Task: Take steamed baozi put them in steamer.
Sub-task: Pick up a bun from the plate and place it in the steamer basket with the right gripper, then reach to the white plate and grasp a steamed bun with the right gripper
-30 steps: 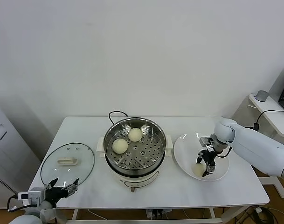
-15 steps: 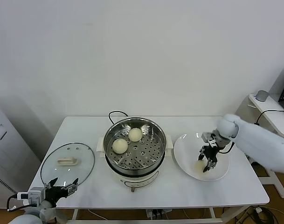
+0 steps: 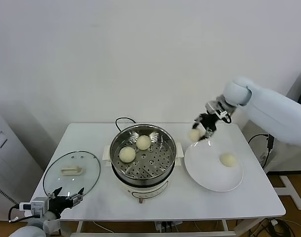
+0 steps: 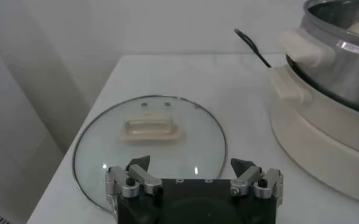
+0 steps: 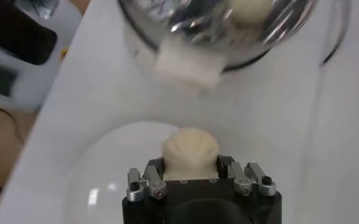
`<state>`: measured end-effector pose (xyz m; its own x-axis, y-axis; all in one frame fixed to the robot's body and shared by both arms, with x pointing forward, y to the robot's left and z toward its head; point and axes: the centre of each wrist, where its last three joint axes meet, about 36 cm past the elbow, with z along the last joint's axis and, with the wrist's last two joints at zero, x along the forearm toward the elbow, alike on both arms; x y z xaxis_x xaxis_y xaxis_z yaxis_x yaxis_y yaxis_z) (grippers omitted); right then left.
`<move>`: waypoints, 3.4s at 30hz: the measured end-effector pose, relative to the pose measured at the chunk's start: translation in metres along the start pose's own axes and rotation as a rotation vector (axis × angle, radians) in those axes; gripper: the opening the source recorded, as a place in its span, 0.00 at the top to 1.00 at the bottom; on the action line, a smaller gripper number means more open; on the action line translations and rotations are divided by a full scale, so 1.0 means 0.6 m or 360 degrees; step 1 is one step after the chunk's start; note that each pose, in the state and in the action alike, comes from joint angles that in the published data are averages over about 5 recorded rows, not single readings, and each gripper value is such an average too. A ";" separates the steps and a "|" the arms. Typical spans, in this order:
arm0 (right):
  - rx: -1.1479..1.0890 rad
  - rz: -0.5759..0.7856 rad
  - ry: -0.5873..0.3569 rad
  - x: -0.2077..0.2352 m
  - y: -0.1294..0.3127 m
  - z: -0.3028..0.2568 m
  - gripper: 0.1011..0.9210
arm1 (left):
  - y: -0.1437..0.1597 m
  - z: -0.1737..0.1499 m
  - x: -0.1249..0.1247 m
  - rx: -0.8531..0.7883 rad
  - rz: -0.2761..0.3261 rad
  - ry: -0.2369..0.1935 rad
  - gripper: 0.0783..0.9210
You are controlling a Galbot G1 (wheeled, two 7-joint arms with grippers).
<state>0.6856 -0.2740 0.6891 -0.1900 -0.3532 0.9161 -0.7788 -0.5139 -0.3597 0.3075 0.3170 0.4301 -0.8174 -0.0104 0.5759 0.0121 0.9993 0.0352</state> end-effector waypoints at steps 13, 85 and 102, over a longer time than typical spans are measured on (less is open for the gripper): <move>0.0773 0.0029 -0.0205 -0.033 -0.083 -0.168 0.47 | -0.002 -0.002 -0.001 -0.0006 0.0001 -0.0003 0.12; 0.0338 -0.0119 0.0148 0.037 -0.037 0.050 0.12 | 0.003 -0.002 0.002 0.0000 -0.0005 -0.0013 0.12; -0.0309 -0.0223 0.0226 -0.032 0.147 0.264 0.12 | -0.001 -0.004 0.003 0.0003 0.0001 -0.0015 0.12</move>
<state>0.7153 -0.4366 0.6117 -0.1438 -0.1691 0.9750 -0.9007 -0.3858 -0.1998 0.3074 0.3165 0.4332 -0.8229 -0.0094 0.5681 0.0115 0.9994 0.0331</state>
